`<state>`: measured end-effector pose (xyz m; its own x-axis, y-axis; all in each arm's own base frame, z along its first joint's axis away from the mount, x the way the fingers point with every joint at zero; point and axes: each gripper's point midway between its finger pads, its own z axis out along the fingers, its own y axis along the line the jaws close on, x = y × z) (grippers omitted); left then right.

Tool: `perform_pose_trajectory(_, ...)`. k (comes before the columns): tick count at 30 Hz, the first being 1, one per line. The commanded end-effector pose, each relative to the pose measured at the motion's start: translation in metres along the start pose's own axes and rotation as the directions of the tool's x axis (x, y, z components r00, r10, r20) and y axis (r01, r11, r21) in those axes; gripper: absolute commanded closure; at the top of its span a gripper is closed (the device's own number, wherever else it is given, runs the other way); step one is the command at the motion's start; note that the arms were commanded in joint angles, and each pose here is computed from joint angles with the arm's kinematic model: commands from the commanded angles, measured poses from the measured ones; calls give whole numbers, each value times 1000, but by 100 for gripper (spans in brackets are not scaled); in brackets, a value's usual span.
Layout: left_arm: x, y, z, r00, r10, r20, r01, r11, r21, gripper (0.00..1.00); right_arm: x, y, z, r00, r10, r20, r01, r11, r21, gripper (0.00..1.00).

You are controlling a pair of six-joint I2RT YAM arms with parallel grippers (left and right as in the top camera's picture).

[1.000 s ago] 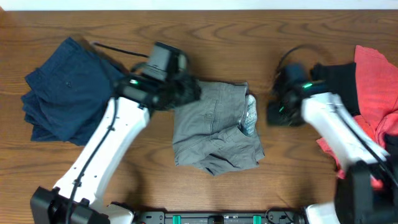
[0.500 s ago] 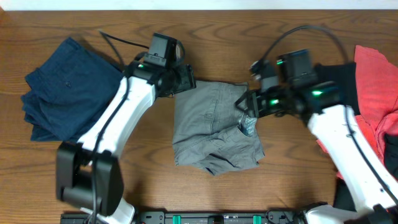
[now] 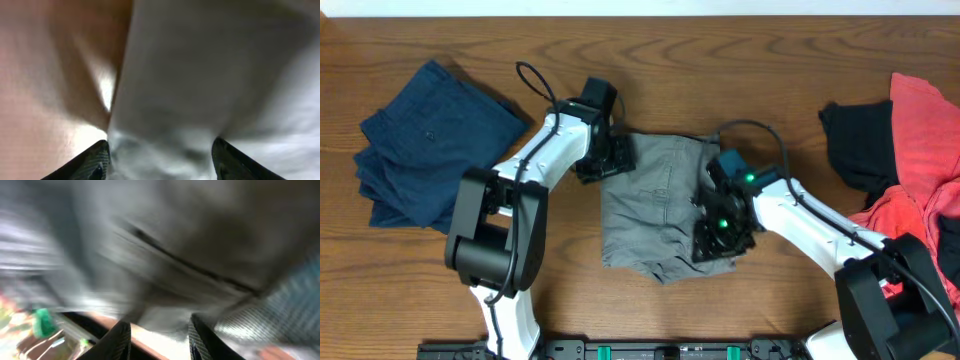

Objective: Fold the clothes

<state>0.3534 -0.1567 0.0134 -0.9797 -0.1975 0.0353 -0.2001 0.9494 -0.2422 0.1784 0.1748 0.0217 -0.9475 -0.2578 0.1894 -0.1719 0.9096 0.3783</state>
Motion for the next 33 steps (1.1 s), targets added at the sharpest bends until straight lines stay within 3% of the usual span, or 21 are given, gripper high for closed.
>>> perform_pose_trajectory(1, 6, 4, -1, 999, 7, -36, -8, 1000, -23, 33, 0, -38, 2, 994, 108, 34, -113, 979, 172, 62)
perform_pose_trajectory(8, 70, 26, -13, 955, -71, -289, 35, 991, -129, 33, -43, -68, -12, 970, 77, 229, -142, 949, 283, 51)
perform_pose_trajectory(12, 104, 15, -21, 906, -90, -414, 46, 992, -115, 33, -88, -85, -33, 906, 64, 419, -197, 938, 285, 50)
perform_pose_trajectory(18, 123, -9, -30, 897, -31, -440, 7, 998, -55, 33, -129, -121, -77, 788, 106, 606, -325, 908, 263, 46)
perform_pose_trajectory(23, 87, -9, -52, 972, 22, -233, -30, 999, -32, 33, -142, -100, -119, 774, 81, 628, -250, 950, 185, 45)
perform_pose_trajectory(26, 38, -1, -74, 999, 43, 13, -42, 998, -50, 33, -147, -55, -147, 761, 18, 648, -95, 992, 84, 45)
perform_pose_trajectory(29, -13, 5, -97, 967, 49, 250, -34, 997, -65, 28, -140, 7, -164, 750, -39, 661, 115, 991, -72, 47)
perform_pose_trajectory(31, -35, 2, -104, 941, 73, 331, -60, 997, -49, 28, -133, 34, -163, 757, -74, 650, 204, 971, -127, 49)
perform_pose_trajectory(33, -51, 0, -104, 924, 75, 374, -68, 997, -33, 28, -127, 49, -153, 775, -101, 624, 238, 961, -140, 58)
